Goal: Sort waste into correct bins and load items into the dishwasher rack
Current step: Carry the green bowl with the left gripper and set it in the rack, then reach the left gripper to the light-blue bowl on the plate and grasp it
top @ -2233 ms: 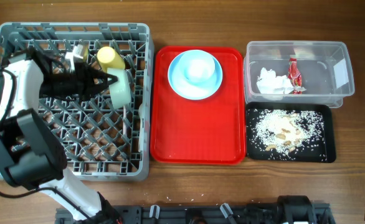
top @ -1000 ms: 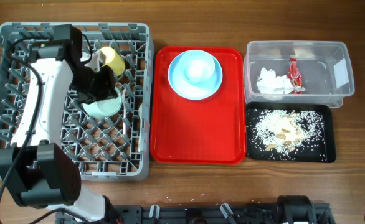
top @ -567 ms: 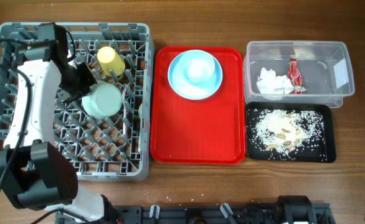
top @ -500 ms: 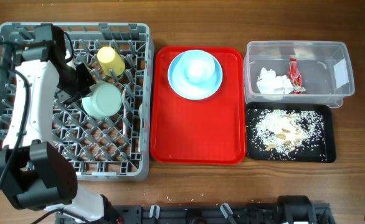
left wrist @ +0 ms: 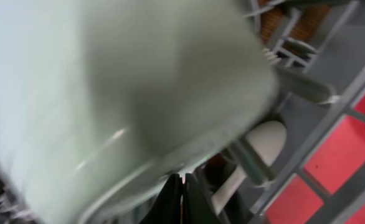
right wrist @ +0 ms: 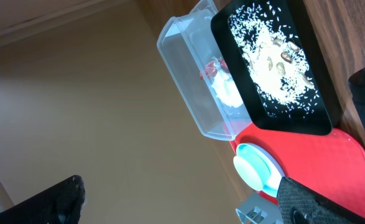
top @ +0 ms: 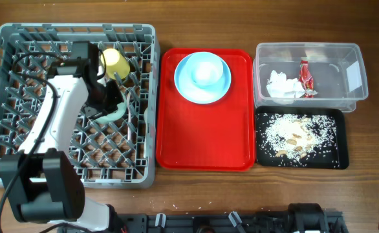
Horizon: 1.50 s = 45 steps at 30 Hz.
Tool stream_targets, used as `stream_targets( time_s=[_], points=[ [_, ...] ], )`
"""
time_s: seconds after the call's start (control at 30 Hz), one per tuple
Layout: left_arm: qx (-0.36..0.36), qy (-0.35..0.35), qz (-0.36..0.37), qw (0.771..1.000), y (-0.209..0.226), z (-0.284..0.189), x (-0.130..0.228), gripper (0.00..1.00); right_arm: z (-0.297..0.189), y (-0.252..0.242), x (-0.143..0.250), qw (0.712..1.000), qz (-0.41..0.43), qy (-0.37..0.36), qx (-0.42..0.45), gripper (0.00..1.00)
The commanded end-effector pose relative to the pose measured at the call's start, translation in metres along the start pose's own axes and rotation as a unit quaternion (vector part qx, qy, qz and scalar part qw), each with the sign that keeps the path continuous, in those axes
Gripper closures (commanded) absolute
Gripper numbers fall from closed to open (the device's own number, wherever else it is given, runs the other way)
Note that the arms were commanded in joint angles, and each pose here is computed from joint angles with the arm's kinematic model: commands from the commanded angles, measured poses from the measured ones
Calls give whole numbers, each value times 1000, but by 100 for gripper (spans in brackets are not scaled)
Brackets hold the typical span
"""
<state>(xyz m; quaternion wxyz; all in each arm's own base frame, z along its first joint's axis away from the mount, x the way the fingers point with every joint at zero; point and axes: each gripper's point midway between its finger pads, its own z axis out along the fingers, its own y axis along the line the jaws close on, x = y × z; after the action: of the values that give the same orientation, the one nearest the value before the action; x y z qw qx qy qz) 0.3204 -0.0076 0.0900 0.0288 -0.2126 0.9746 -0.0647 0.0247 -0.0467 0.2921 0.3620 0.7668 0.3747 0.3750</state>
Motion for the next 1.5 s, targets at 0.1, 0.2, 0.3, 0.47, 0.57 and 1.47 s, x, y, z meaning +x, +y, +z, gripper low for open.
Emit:
stream_targets(
  time_s=[0.1,0.2,0.3,0.47,0.57,1.47],
  points=[
    [-9,-83,-111,990,54,-72,-51,96,-1,1,-4,1000,6,-8,-9,0],
    [53,-93,-116,987,37,-95,-53,96,-1,1,-4,1000,6,-8,-9,0],
    [128,-97,-72,984,-6,-113,-43,93,-1,1,-4,1000,6,-8,-9,0],
    [191,-144,105,965,-119,-124,-22,70,-1,1,-4,1000,6,-8,-9,0],
    [199,-193,198,940,-190,-122,-4,62,-1,1,-4,1000,6,-8,-9,0],
    [126,-235,363,893,-314,-10,43,96,-1,1,-4,1000,6,-8,-9,0]
  ],
)
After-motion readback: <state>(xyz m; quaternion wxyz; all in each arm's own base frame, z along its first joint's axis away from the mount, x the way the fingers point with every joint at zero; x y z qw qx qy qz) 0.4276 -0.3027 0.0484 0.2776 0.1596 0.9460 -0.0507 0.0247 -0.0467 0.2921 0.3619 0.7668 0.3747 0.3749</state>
